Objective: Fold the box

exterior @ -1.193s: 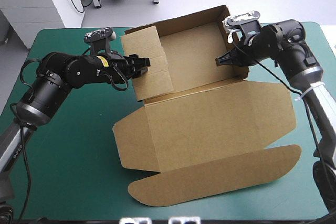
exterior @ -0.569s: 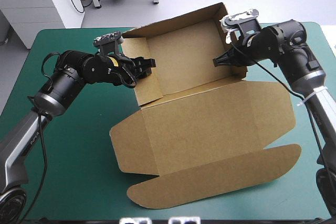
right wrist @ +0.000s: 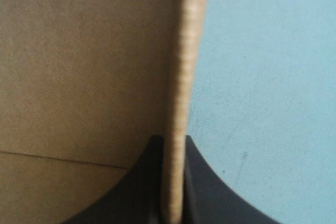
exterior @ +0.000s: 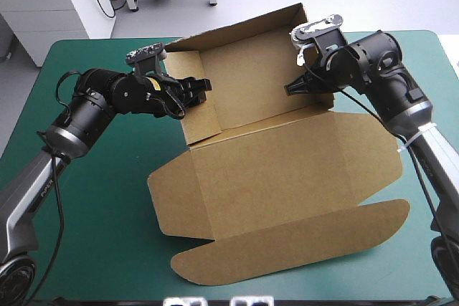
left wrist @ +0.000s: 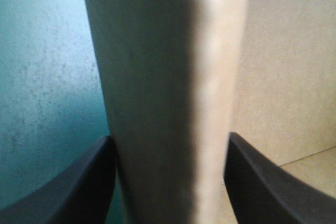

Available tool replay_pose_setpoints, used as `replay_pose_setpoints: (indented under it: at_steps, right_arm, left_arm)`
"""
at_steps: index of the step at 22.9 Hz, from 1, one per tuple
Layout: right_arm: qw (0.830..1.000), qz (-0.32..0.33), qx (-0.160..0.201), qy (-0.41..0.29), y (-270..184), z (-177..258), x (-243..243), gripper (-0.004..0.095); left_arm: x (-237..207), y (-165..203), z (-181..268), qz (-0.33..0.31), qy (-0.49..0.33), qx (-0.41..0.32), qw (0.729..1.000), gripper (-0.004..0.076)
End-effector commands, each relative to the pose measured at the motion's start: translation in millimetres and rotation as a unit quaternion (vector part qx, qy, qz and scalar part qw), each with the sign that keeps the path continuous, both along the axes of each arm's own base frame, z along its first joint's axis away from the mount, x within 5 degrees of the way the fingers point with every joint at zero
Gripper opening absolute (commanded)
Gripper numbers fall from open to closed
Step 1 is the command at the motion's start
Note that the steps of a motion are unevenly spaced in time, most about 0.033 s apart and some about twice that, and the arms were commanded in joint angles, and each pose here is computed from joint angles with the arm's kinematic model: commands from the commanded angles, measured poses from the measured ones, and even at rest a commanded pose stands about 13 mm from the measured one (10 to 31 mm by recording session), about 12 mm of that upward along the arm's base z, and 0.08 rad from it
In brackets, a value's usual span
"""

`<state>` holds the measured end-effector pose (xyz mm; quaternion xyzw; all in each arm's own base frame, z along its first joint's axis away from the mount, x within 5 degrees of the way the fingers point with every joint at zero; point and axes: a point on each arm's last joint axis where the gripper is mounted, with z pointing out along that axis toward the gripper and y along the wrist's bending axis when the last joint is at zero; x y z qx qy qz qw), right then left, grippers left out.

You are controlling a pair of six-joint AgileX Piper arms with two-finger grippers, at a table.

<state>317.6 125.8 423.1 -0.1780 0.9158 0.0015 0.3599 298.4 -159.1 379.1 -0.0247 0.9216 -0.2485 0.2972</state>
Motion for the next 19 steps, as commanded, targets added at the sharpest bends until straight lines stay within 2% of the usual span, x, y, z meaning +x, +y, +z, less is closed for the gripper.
replay_pose_setpoints:
  at_steps: [1,6,9,10,15,18,19]
  right_arm:
    - [0.996,0.032,0.048,-0.062,11,32,-18,-0.0008]
    - [0.995,0.027,-0.002,-0.100,29,35,-27,-0.0008]
    - [0.994,0.032,-0.011,-0.105,33,36,-30,-0.0008]
    - [0.994,0.032,-0.015,-0.105,34,36,-31,-0.0008]
    - [0.994,0.026,-0.021,-0.105,32,36,-30,-0.0008]
    - [0.994,0.023,-0.028,-0.100,31,34,-30,-0.0008]
    - [0.995,0.021,-0.031,-0.097,31,33,-30,-0.0008]
  left_arm:
    - [-5,-4,29,0.004,-0.063,-0.062,0.996,0.0421]
    - [-4,-4,30,0.006,-0.067,-0.072,0.995,0.0420]
    - [-4,-4,30,0.006,-0.067,-0.071,0.995,0.0388]
    - [-4,-4,30,0.006,-0.067,-0.071,0.995,0.0319]
    - [-5,-4,32,0.005,-0.067,-0.073,0.995,0.0098]
    - [-5,-4,32,0.000,-0.072,-0.066,0.995,-0.0009]
    - [-5,-4,32,-0.005,-0.075,-0.062,0.995,-0.0006]
